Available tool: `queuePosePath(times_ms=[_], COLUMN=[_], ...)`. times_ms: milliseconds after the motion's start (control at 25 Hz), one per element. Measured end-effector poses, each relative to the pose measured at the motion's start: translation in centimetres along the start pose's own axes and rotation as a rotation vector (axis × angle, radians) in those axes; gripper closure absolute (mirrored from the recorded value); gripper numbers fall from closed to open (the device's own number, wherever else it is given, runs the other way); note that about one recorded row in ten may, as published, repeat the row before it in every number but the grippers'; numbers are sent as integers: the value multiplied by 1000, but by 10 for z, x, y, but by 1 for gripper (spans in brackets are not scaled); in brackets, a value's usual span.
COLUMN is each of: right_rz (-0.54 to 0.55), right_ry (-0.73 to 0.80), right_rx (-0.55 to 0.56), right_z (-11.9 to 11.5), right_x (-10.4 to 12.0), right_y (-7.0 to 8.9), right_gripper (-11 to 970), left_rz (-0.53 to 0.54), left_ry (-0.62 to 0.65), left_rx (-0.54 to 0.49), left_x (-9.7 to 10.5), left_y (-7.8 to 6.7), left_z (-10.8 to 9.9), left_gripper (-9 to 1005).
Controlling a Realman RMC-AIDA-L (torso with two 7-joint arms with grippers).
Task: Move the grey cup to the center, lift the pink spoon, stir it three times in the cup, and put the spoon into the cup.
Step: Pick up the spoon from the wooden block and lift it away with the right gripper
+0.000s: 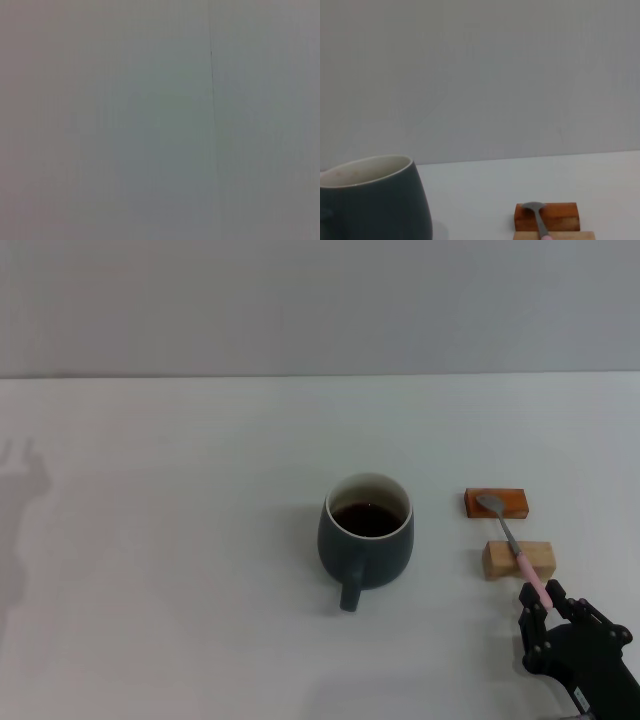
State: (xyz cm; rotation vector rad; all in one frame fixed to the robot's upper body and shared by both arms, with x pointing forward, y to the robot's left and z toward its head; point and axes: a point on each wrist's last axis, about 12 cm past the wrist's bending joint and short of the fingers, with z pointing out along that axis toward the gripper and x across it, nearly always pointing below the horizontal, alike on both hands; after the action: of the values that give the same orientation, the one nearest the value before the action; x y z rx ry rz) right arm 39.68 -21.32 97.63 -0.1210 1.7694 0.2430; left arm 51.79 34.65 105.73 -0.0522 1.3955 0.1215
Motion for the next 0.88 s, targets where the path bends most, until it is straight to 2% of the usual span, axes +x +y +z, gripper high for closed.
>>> queuePosePath(times_ms=[80, 880], right_rz=[0, 3], right_ry=[0, -9], right_rx=[0, -4], right_z=[0, 2], right_x=[0, -2], right_y=[0, 1], right_gripper=[718, 719], left_rz=[0, 1], left_ry=[-1, -7], left_rx=[0, 5], left_x=[0, -2], left_y=[0, -2], left_z=[0, 3], left_gripper=[780, 781])
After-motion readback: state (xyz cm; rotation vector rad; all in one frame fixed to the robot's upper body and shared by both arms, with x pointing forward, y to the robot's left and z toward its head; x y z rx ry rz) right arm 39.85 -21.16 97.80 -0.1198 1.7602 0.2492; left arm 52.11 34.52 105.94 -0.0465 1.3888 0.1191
